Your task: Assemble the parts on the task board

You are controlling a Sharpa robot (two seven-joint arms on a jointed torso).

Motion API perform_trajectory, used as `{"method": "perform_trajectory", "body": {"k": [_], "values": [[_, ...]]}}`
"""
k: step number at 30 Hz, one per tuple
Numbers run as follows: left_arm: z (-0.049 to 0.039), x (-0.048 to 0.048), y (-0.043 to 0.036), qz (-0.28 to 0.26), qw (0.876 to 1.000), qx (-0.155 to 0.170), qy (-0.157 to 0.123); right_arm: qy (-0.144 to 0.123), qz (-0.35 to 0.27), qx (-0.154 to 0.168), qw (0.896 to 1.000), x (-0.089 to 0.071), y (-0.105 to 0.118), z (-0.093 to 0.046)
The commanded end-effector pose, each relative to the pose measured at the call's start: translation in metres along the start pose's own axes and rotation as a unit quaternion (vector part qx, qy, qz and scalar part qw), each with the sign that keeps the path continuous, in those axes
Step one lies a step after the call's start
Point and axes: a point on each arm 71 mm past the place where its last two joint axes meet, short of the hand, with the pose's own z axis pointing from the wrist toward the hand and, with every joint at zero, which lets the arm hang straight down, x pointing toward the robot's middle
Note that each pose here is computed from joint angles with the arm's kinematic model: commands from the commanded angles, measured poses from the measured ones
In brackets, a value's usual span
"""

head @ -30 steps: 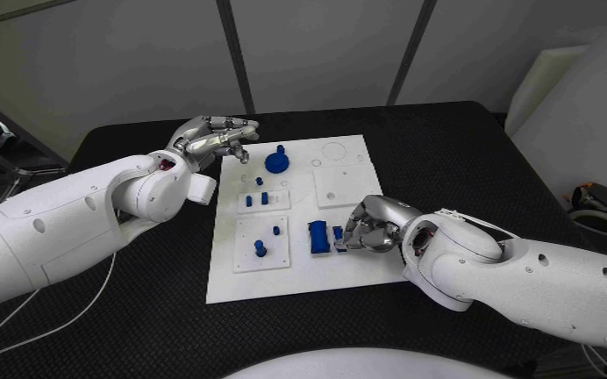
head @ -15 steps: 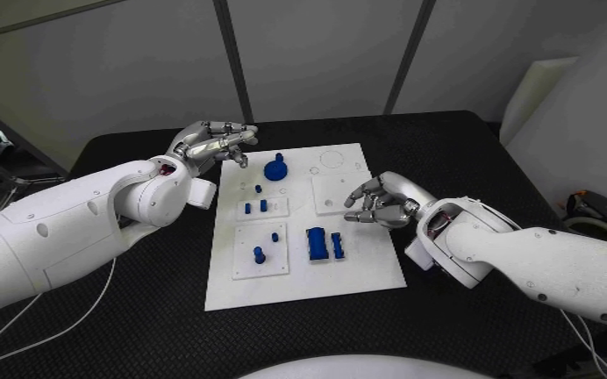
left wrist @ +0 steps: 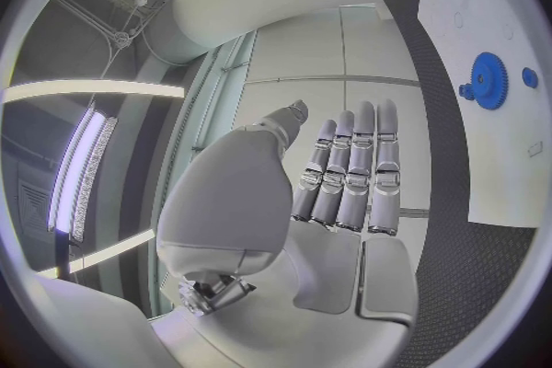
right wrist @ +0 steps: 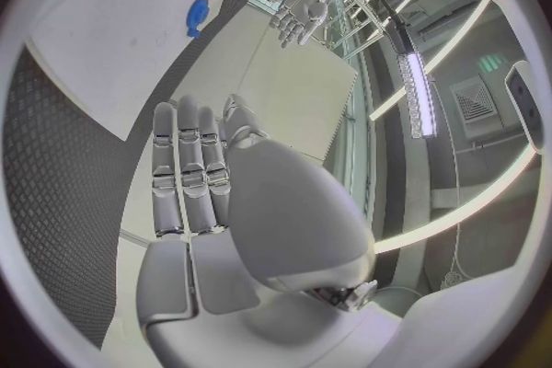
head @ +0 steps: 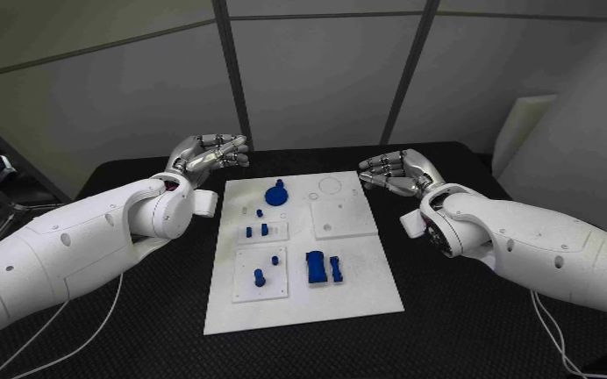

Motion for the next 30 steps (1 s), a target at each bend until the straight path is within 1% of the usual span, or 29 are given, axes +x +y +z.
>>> {"method": "perform_trajectory", "body": {"k": [1, 4, 8, 11, 16, 17, 18, 21, 24, 27, 28, 29, 30], "values": [[0.003, -0.0067, -0.0025, -0.024, 0.998, 0.038, -0.048, -0.011, 0.063, -0.025, 0.998, -0.003, -0.001, 0.014], [0.0058, -0.0055, 0.0007, -0.028, 0.997, 0.042, -0.058, -0.018, 0.078, -0.022, 0.997, -0.002, -0.006, 0.025], [0.0102, -0.002, 0.0079, -0.034, 0.996, 0.04, -0.077, -0.025, 0.097, -0.018, 0.995, 0.0, -0.013, 0.037], [0.0128, 0.0019, 0.0136, -0.037, 0.994, 0.037, -0.092, -0.026, 0.105, -0.017, 0.994, 0.001, -0.015, 0.041], [0.0152, 0.0077, 0.0222, -0.042, 0.992, 0.031, -0.112, -0.023, 0.113, -0.019, 0.993, 0.004, -0.016, 0.045], [0.0148, 0.0114, 0.0227, -0.036, 0.997, 0.018, -0.073, -0.035, 0.082, -0.003, 0.996, 0.002, -0.019, 0.043], [0.0144, 0.012, 0.0227, -0.035, 0.997, 0.018, -0.073, -0.036, 0.083, -0.003, 0.996, 0.003, -0.018, 0.043], [0.0119, 0.0156, 0.0226, -0.031, 0.997, 0.017, -0.074, -0.039, 0.088, -0.005, 0.995, 0.004, -0.016, 0.041], [0.0071, 0.0222, 0.0224, -0.025, 0.997, 0.016, -0.076, -0.046, 0.097, -0.007, 0.994, 0.008, -0.012, 0.037], [-0.0004, 0.0316, 0.0221, -0.015, 0.997, 0.014, -0.078, -0.055, 0.11, -0.008, 0.992, 0.013, -0.006, 0.031], [-0.0053, 0.0373, 0.0218, -0.01, 0.997, 0.014, -0.079, -0.061, 0.117, -0.009, 0.991, 0.016, -0.003, 0.026], [-0.0072, 0.0394, 0.0217, -0.008, 0.997, 0.013, -0.08, -0.063, 0.12, -0.009, 0.991, 0.017, -0.001, 0.025], [-0.0111, 0.0437, 0.0215, -0.003, 0.997, 0.013, -0.081, -0.067, 0.126, -0.008, 0.99, 0.019, 0.001, 0.022]]}}
